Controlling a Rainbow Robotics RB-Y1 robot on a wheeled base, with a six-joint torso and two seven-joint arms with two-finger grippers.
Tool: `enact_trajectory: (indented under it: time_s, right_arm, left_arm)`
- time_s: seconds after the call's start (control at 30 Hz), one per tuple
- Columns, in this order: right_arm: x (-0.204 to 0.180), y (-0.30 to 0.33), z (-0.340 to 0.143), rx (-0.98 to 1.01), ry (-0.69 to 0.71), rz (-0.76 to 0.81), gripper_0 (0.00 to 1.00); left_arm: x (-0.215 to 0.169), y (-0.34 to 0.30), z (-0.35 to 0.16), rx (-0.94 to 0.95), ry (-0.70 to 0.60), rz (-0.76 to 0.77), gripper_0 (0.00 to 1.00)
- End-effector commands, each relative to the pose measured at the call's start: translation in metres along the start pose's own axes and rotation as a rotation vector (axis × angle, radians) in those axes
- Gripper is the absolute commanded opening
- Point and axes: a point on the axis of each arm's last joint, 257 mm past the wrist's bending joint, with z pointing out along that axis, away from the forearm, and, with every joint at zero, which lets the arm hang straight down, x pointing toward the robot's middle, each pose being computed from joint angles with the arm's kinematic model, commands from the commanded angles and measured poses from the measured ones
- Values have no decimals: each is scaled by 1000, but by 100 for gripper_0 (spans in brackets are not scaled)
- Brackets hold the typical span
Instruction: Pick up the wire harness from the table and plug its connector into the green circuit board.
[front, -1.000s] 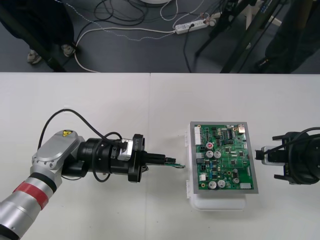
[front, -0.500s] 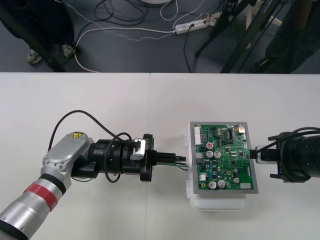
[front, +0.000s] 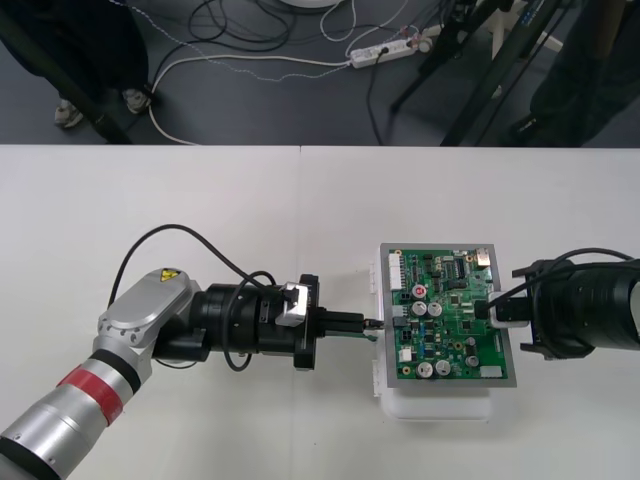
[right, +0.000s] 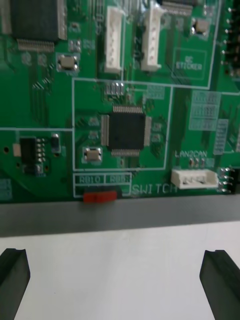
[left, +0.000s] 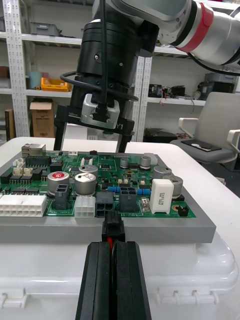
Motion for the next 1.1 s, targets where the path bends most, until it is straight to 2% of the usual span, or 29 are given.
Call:
enact_trajectory:
  time_s: [0.03, 1.1]
  right_arm:
    - [-17, -6, 3, 8, -14, -16, 100]
    - [-46, 2, 10, -7, -85, 59, 100]
  left_arm:
    - [-16, 14, 23, -6, -27, 97, 0]
    - [-15, 14, 37, -3, -20, 107, 0]
